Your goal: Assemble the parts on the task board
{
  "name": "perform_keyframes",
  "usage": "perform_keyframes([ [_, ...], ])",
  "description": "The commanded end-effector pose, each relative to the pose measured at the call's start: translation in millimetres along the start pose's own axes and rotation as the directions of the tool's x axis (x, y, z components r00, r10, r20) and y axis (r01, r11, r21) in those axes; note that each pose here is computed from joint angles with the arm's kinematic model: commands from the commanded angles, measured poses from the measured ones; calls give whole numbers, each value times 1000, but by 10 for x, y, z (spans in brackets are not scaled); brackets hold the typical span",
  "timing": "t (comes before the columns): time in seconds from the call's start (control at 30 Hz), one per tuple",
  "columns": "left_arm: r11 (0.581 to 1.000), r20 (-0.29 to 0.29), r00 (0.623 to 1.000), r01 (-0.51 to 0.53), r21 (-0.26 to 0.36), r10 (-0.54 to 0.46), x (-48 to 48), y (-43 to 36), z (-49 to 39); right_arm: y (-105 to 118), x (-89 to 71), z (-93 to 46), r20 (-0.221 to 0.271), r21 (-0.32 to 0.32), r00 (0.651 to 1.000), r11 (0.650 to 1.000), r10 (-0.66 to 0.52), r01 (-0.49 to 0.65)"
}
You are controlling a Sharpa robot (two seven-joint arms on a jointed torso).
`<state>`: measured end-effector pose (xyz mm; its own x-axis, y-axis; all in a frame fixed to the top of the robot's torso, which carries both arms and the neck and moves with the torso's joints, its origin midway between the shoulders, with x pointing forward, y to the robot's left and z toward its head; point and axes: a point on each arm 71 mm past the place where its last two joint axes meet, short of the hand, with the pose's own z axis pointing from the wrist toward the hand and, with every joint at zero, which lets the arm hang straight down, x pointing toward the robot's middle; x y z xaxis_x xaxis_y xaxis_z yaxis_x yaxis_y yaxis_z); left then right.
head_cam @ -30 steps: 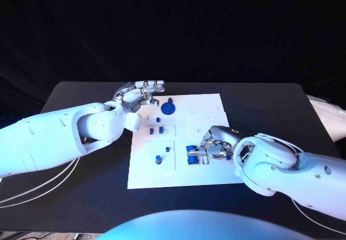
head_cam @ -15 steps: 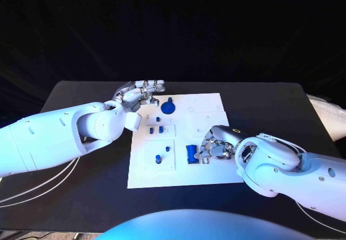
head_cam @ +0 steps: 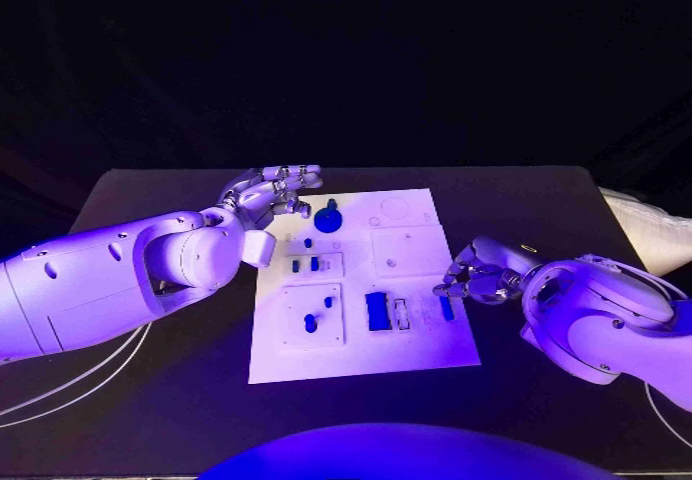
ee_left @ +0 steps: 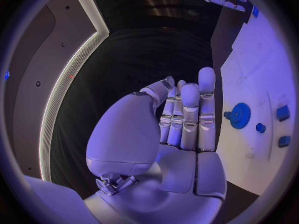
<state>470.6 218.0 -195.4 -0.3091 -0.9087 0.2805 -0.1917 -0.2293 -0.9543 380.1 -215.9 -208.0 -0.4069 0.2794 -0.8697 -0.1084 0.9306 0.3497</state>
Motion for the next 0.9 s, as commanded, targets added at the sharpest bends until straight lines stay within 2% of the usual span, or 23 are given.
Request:
perform_keyframes([
  [0.03, 1000, -22, 1000, 3, 6, -2, 28, -4, 1, -44, 31, -1, -16, -3, 998, 998, -68, 68],
  [0.2, 1000, -24, 1000, 3, 5, -3, 30, -4, 2, -102, 89, 19, -20, 8, 994, 994, -110, 110],
  [0.47, 1000, -22, 1000, 2, 5, -2, 18, -4, 1, -108, 223, 72, -56, 7, 988, 990, -142, 143],
  [0.73, 1000, -22, 1000, 2, 4, -2, 16, -3, 0, -93, 277, 124, -65, 1, 981, 983, -181, 182],
  [0.9, 1000, -24, 1000, 2, 2, -2, 16, -2, 0, -76, 303, 148, -74, -13, 964, 967, -254, 254],
])
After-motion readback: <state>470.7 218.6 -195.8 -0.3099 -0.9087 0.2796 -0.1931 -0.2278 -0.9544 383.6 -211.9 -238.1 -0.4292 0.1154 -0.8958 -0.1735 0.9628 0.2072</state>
